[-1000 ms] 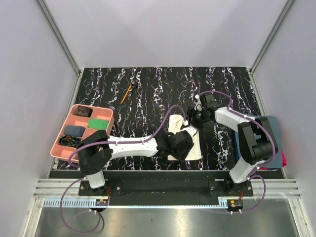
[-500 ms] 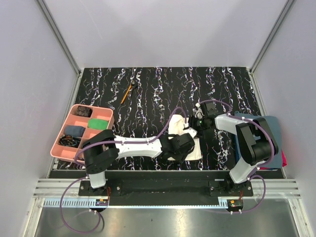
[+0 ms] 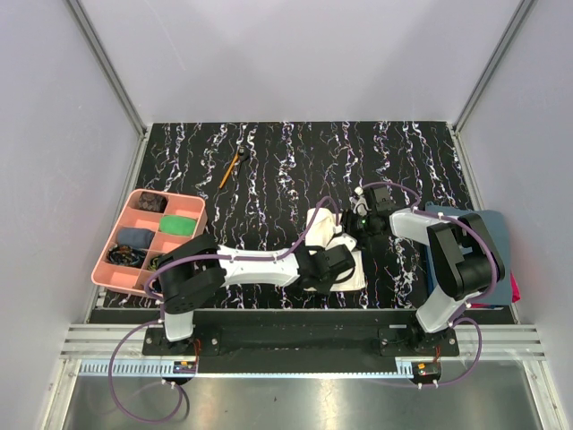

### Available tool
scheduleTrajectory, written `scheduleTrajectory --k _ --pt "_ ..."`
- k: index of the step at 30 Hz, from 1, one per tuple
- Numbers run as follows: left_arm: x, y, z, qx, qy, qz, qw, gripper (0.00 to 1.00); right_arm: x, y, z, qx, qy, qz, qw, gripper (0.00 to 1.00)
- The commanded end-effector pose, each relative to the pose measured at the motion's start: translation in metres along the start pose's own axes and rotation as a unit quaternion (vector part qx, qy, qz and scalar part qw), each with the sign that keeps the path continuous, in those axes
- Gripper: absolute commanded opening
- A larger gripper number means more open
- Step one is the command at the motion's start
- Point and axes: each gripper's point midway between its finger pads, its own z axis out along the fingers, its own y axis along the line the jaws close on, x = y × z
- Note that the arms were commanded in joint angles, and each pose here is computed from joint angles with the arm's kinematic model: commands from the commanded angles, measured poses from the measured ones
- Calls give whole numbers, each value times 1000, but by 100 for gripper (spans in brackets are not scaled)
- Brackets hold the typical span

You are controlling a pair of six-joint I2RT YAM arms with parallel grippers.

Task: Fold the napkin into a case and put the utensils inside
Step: Fold the lower triangle-folded napkin at the center of the board.

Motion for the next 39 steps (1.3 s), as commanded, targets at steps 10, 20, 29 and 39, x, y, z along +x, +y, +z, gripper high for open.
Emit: scheduleTrajectory --k 10,20,29,39 --pt "-39 -7 -22 11 -55 -25 998 0 -12 13 -28 -11 -39 -10 999 43" --pt "-46 -9 -19 54 -57 -64 995 0 11 -9 -25 12 -23 6 1000 23" --pt "-41 -13 -19 69 -42 -72 994 0 33 -24 -14 7 -2 26 1000 9" --pt "-26 -4 -35 54 -33 -45 997 39 35 -20 -19 -1 -7 21 1000 9"
